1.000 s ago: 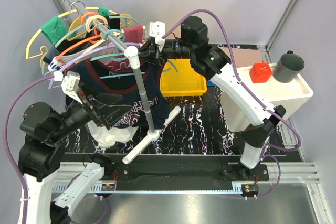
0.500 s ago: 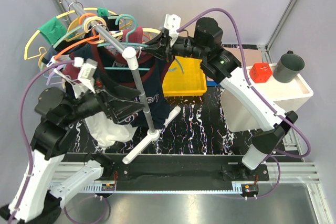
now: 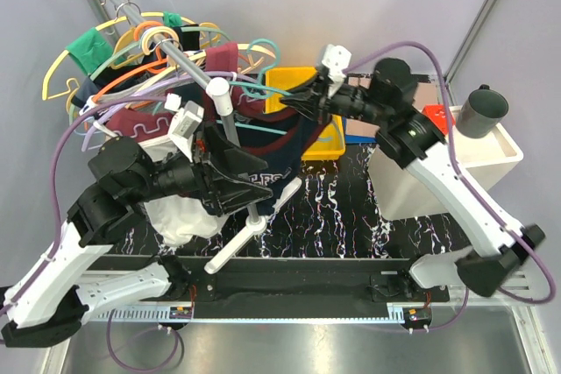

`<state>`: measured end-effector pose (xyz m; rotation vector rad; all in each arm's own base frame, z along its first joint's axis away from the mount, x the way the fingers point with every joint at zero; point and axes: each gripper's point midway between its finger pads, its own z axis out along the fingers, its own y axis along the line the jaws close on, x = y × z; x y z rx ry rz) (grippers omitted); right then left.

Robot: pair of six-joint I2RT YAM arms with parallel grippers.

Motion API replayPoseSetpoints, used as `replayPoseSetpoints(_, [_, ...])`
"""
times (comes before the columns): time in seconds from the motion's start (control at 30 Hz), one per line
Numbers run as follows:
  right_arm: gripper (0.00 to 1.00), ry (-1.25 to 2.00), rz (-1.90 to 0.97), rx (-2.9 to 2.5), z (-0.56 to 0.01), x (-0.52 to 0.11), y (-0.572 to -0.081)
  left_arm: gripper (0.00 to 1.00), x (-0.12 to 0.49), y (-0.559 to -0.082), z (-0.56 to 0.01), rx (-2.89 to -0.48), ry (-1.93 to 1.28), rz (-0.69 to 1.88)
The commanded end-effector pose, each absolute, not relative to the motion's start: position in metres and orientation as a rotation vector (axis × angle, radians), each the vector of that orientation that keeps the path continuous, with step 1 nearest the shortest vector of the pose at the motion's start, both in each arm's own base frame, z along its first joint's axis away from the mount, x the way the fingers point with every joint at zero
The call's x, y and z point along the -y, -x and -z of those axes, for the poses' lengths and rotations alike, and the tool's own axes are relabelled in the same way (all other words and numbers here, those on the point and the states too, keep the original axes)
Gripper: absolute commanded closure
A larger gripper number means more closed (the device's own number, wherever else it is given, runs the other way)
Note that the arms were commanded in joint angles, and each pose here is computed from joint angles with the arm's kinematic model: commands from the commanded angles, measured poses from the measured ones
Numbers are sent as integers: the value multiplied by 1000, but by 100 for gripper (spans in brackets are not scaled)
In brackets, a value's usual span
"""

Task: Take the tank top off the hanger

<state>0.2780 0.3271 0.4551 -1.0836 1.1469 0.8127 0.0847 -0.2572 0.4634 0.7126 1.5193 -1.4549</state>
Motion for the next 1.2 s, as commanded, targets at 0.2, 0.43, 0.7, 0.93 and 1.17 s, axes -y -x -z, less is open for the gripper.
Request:
replayPoseSetpoints(0.2, [100, 823, -703, -1240, -446, -244, -237, 21, 286, -85, -491, -1411, -770, 1395])
replayPoseSetpoints(0.43, [100, 518, -637, -1371, -429, -176, -206, 21, 321, -96, -496, -1452, -747, 1379])
replayPoseSetpoints(0.7, [100, 353, -605, -1463, -403, -127, -172, 24, 357, -124, -489, -1510, -677, 1223])
replayPoseSetpoints(0.93, [100, 316, -578, -1475, -397, -106, -154, 28, 365, -175, -485, -1615, -554, 874])
replayPoseSetpoints(1.17, [100, 249, -561, -1471, -392, -89, -144, 37, 379, -201, -476, -1690, -490, 738])
